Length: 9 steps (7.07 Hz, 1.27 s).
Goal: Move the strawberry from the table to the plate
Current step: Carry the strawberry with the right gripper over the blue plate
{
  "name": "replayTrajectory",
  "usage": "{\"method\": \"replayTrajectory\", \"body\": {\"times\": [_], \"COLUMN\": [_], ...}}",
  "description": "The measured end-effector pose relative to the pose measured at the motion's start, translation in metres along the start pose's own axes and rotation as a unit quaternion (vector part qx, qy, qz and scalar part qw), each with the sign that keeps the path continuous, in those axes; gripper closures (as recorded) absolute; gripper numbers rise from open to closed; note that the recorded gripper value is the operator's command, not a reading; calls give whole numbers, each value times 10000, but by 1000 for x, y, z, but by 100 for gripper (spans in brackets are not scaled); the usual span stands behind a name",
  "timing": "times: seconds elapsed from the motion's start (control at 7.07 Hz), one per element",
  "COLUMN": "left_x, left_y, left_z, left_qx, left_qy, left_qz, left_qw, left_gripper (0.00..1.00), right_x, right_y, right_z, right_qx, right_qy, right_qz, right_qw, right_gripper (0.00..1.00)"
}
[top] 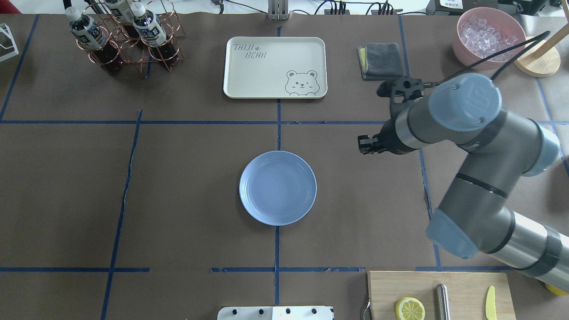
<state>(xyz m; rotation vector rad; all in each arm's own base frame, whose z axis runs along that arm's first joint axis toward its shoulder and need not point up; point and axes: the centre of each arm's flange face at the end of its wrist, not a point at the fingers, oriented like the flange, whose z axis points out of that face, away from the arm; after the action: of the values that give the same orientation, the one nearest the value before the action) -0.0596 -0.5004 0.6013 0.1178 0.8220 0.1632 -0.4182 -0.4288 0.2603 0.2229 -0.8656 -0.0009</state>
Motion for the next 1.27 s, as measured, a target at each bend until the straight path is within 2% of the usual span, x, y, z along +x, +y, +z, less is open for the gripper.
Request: {"method": "replayTrajectory", "body": {"times": [0.28,0.57,0.85,1.13,1.27], "left_x": [1,1,1,1,1], "left_y": [0,0,0,0,1], "left_z": [0,0,0,0,0], "left_qx": [8,10,7,5,5], "left_qy": [25,30,31,31,31], "left_qz": [5,5,3,0,1], "left_qw": [10000,10000,10000,10000,10000], "left_gripper": [0,0,0,0,0], "right_x": [-97,-173,-209,-217,-216], "right_y": [11,11,29,51,58], "right_z": [13,56,89,112,119], "right_qx": [55,161,150,95,68], "right_qy": [238,556,790,963,1030], "right_qz": [212,424,485,449,423], "right_qw": [9995,9974,9956,9943,9938], "right_gripper": [100,100,100,97,49]}}
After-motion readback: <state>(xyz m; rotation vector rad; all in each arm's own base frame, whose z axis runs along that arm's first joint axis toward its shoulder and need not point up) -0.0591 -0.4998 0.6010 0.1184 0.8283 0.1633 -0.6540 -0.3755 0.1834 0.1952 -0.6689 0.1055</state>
